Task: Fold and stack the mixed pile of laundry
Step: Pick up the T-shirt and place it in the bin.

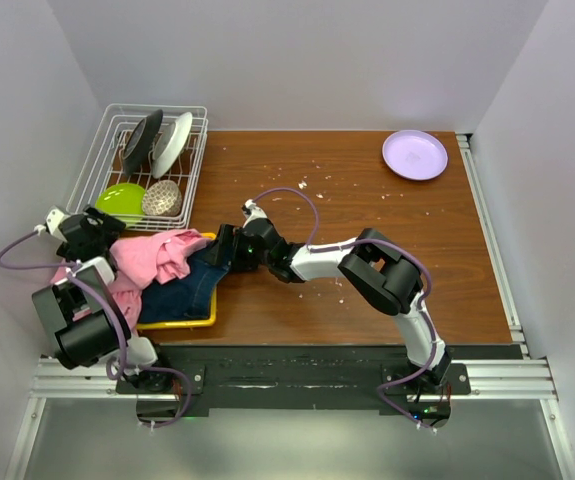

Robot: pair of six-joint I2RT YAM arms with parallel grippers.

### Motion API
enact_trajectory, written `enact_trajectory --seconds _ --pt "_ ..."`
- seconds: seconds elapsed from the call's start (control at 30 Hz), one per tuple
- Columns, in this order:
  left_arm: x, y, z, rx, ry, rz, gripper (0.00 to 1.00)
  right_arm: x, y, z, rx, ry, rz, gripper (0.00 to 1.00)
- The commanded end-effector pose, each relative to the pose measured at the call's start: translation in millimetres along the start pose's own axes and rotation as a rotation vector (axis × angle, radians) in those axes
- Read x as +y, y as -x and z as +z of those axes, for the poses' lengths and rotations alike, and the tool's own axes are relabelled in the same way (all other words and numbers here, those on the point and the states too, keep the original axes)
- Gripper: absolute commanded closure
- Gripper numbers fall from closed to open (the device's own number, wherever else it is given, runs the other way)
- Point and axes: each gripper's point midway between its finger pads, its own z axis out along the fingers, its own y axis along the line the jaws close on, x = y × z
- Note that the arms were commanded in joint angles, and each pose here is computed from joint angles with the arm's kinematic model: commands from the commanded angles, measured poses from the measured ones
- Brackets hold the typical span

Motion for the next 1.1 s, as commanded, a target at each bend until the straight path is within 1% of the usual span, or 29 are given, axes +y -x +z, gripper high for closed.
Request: enact_trajectory --seconds 0.0,0.13,0.23,0.6,0.7,0.73,0.8,0.83,0.9,0.97,1.0,1.07 --pt "-65 57 -1 -0.143 -0.233 0.004 0.00 -32 -24 0 0.063 -0.082 -0.042 0.02" --pt "-78 65 -2 -0.149 -0.282 0.015 0.00 -30 -22 0 0.061 -0.078 -0.051 0.02" --pt "-82 69 -3 -0.147 -0.281 0.017 0.00 -30 -21 1 0.058 -0.079 -0.057 0.02" --pt "-59 75 -17 -0.154 -0.129 -0.023 0.00 -30 -23 4 0.064 -0.080 -0.051 0.03" --pt "-55 79 -25 -0.163 -0.096 -0.043 0.00 -28 -24 4 0.067 -0.080 -0.054 0.03" --pt "-49 77 -29 -0.154 -0.059 -0.052 0.00 -28 -25 5 0.067 -0.080 -0.055 0.03" --pt "-52 84 -37 -0.171 -0.068 -0.061 0.00 -25 -24 5 0.066 -0.074 -0.056 0.04" --pt "-45 80 -39 -0.149 -0.025 -0.066 0.00 -25 -26 4 0.069 -0.076 -0.056 0.04" --pt "-49 88 -46 -0.168 -0.031 -0.076 0.00 -24 -26 5 0.069 -0.074 -0.054 0.04" --pt "-45 88 -52 -0.154 0.001 -0.085 0.00 -20 -25 4 0.067 -0.069 -0.054 0.04" --pt "-51 95 -58 -0.168 -0.011 -0.089 0.00 -20 -26 3 0.066 -0.069 -0.056 0.04" --pt "-56 95 -64 -0.157 -0.015 -0.079 0.00 -15 -24 1 0.058 -0.064 -0.057 0.04"
